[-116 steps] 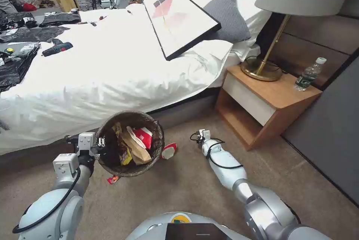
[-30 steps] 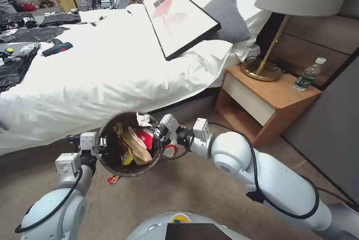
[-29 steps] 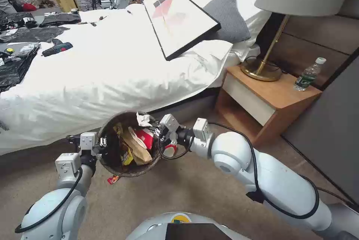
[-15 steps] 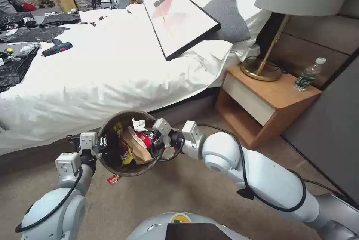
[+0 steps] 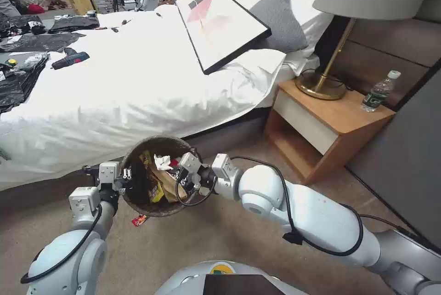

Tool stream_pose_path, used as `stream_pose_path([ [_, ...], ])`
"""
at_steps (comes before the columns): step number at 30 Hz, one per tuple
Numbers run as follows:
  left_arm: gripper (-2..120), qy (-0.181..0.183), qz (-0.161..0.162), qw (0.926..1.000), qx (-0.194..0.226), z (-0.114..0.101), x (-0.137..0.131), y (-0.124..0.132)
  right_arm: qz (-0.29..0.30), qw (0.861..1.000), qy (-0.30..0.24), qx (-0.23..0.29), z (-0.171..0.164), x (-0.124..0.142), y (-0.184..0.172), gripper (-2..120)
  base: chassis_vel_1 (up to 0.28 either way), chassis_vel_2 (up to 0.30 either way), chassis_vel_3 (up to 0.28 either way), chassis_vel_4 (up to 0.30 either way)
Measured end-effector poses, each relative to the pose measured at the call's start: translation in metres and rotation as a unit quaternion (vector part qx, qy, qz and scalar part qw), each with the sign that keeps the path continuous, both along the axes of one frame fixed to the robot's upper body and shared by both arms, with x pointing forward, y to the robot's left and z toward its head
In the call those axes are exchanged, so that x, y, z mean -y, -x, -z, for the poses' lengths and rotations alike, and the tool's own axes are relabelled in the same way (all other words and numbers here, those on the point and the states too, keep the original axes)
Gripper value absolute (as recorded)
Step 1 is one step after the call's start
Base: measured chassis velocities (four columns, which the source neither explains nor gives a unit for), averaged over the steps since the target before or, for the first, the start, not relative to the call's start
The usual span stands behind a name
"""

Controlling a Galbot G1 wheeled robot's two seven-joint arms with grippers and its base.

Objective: Pick up the trash bin, then pick up the garbage from the floor and place it into the trash bin.

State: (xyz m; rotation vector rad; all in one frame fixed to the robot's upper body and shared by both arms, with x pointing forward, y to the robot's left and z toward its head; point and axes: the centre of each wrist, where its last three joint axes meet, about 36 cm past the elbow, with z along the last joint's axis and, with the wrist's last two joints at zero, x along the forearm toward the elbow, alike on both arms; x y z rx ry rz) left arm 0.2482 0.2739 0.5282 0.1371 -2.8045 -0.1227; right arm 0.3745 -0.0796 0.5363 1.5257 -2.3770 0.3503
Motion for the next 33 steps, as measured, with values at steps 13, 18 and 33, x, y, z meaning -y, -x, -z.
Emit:
stream_pose_path([
  [13,3,0.001,0.0,1.0,-0.001,0.002,-0.001,-0.001,0.002,1.0,0.001,-0.004,0.003,-0.007,0.002,47,0.0,0.0,0.0,0.0],
  [18,3,0.001,0.0,1.0,-0.001,0.002,-0.001,-0.002,0.001,1.0,-0.001,-0.004,0.003,-0.008,0.002,65,0.0,0.0,0.0,0.0],
  [33,3,0.002,0.0,1.0,-0.001,0.002,-0.001,-0.002,0.007,0.999,-0.032,0.007,-0.019,-0.002,0.003,100,0.0,0.0,0.0,0.0],
])
